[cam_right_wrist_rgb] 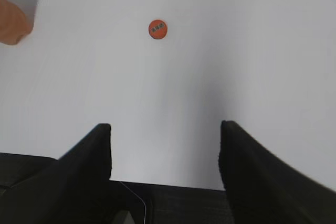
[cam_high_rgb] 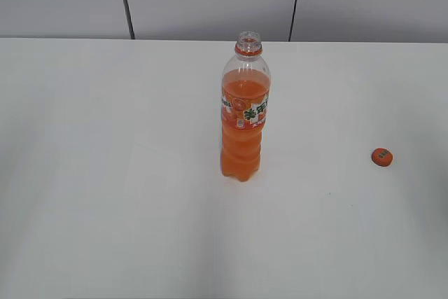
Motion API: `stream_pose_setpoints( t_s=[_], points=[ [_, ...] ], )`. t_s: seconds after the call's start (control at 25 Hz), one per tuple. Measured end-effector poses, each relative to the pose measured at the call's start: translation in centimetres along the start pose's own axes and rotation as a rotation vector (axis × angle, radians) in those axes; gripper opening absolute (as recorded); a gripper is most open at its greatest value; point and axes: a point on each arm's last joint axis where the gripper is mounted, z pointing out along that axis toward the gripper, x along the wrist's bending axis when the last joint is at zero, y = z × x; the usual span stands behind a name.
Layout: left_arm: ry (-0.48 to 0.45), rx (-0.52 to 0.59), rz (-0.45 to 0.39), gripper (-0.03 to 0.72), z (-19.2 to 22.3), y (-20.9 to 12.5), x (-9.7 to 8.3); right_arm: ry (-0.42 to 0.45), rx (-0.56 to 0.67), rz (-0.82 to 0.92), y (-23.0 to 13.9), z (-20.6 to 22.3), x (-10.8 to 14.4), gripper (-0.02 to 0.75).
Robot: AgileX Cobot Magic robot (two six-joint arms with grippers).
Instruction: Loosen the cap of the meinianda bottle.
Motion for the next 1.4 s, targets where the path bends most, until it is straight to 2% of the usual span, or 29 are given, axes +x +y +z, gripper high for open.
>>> stream_pose_setpoints(
  t_s=[0.2,0.6,0.76,0.84,1.16,1.4],
  points=[
    [-0.005,-0.056,-0.004,0.436,-0.9,-1.0,-0.2,-0.004,-0.035,0.0,-2.7,-0.1,0.3,0.481],
    [-0.056,0.018,-0.02,0.436,1.4,-3.3,-0.8,-0.004,-0.034,0.0,-6.0,0.6,0.6,0.481],
    [-0.071,0.008,-0.027,0.436,2.0,-4.4,-1.1,-0.003,-0.021,0.0,-7.2,1.1,0.7,0.481],
    [-0.069,-0.023,-0.027,0.436,1.8,-4.8,-1.1,-0.003,-0.018,0.0,-7.7,1.3,0.7,0.481],
    [-0.059,-0.308,-0.036,0.436,0.3,-6.3,-1.4,-0.004,-0.032,0.0,-9.4,1.5,0.9,0.481],
    [-0.057,-0.441,-0.038,0.436,-1.2,-7.8,-1.5,-0.011,-0.077,-0.003,-10.2,1.0,1.0,0.481]
  ],
)
